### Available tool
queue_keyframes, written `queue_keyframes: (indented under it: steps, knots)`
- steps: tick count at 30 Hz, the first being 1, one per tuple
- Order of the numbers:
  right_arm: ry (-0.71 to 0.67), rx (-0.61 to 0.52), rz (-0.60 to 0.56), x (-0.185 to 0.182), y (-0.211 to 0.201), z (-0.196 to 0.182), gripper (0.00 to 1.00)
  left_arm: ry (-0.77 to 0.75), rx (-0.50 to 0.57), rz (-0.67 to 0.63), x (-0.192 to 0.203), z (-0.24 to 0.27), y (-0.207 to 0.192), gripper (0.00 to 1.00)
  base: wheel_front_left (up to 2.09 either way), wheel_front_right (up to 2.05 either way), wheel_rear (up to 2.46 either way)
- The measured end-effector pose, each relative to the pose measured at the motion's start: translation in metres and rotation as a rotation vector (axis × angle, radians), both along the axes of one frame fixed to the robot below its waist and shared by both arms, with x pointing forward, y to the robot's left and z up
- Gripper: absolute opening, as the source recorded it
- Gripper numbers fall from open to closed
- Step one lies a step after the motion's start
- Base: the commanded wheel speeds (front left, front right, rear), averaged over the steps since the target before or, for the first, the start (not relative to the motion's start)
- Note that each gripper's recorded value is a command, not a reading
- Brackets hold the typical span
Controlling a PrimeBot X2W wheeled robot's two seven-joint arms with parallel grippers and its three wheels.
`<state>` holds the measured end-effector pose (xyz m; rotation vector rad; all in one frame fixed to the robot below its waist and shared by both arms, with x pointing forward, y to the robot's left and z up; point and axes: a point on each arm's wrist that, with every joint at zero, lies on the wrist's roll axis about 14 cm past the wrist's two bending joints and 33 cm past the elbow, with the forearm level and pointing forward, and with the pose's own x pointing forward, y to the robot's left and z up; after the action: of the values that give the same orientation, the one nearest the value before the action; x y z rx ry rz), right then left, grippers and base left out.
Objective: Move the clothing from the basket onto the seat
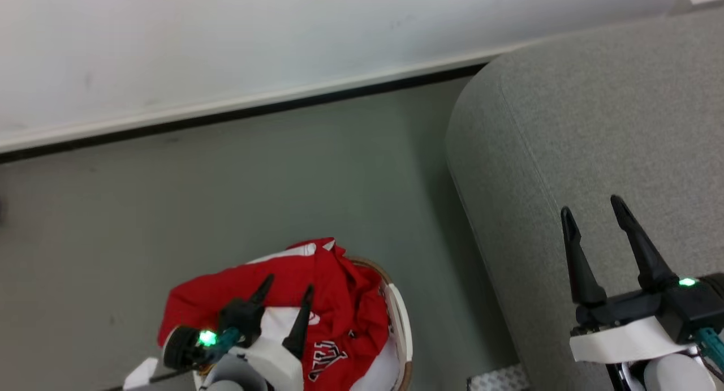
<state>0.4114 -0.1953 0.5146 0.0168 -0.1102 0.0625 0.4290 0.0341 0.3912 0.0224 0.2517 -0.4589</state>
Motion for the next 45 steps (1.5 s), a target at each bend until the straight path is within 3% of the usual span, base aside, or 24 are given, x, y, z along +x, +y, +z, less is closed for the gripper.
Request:
queue_keyframes:
  steps: [7,16,28,29,30,35,45]
  knots:
    - [0.014,-0.028,0.028,0.036,0.004,-0.013,1.0,0.237,0.133,-0.127,0.011,-0.081,-0.022,1.0,0.0,0.0,0.0]
    - [0.047,-0.034,0.041,0.074,0.008,-0.043,1.0,0.532,0.349,-0.191,0.006,-0.191,-0.012,1.0,0.0,0.0,0.0]
    - [0.158,-0.045,0.053,0.098,0.008,-0.109,1.0,0.685,0.508,-0.197,0.008,-0.286,0.01,1.0,0.0,0.0,0.0]
    - [0.165,-0.047,0.053,0.099,0.007,-0.112,1.0,0.686,0.518,-0.194,0.008,-0.291,0.012,0.57,0.0,0.0,0.0]
    - [0.17,-0.048,0.052,0.1,0.007,-0.115,1.0,0.687,0.524,-0.188,0.009,-0.294,0.012,0.0,0.0,0.0,0.0]
    - [0.175,-0.038,0.042,0.097,0.004,-0.113,1.0,0.679,0.483,-0.171,0.012,-0.29,0.002,0.0,0.0,0.0,0.0]
    - [0.153,0.006,0.017,0.069,0.005,-0.082,1.0,0.621,0.308,-0.123,-0.009,-0.225,-0.009,0.0,0.0,0.0,0.0]
